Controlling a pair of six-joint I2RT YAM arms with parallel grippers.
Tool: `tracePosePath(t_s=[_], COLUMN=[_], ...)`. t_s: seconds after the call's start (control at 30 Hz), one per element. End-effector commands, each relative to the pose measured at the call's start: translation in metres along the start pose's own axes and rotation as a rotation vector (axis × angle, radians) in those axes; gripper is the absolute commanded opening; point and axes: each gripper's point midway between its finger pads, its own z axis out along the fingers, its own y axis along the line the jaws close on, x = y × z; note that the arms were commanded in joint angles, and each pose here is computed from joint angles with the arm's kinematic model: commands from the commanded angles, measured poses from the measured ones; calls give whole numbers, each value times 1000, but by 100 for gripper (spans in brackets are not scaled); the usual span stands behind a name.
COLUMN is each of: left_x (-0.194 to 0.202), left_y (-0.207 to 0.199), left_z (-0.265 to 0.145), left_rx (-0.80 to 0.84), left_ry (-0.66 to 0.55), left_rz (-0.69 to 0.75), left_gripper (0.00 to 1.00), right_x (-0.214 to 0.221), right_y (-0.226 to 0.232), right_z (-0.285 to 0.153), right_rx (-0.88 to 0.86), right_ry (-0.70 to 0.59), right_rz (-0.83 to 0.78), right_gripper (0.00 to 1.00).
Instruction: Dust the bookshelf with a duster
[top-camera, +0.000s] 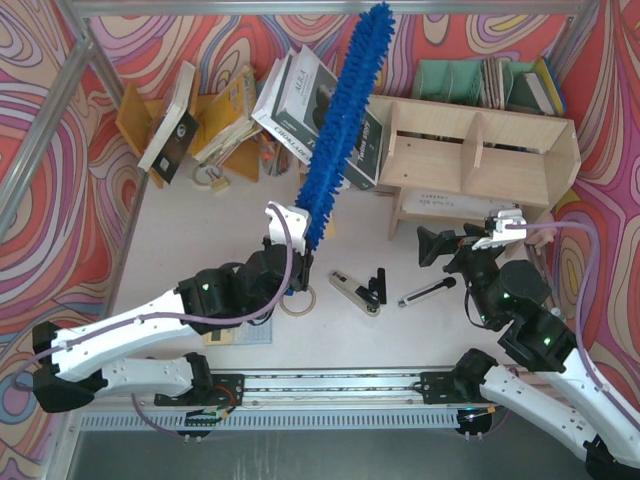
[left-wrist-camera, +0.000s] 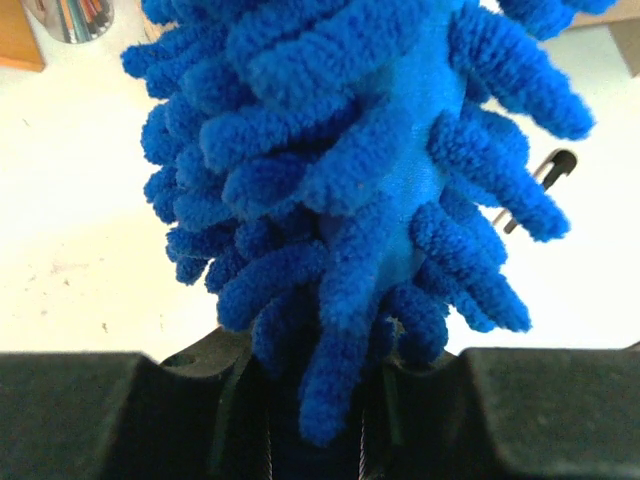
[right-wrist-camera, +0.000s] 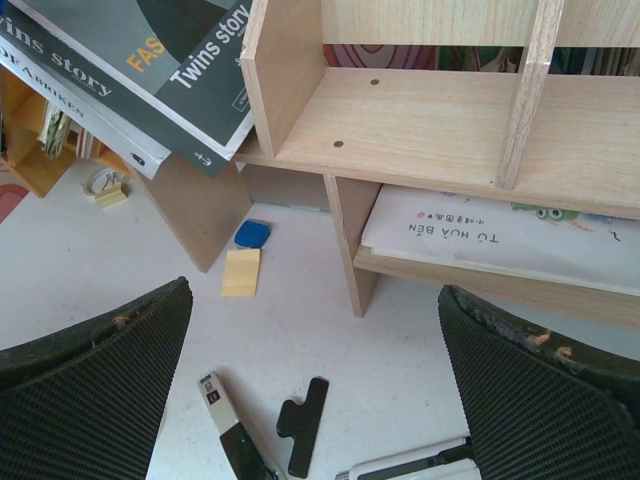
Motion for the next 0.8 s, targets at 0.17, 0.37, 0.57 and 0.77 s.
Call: tracePosePath(t_s=[0.17,0.37,0.57,0.77], left_x=[-24,-25,-29,-28], left_y=[10,34,55,66], left_z=[-4,0,3,13], left_rx=[49,-50,-90,-100], left_ry=[-293,-346,-357,-342], left_rz=[95,178,173,172], left_gripper=[0,0,0,0], right_x=[-1,1,2,2], right_y=[1,1,2,2], right_z=[5,5,5,5], right_rx=[12,12,13,13], right_ry=[-8,-3,5,5], right_rz=[7,5,5,8], right_gripper=[99,99,99,99])
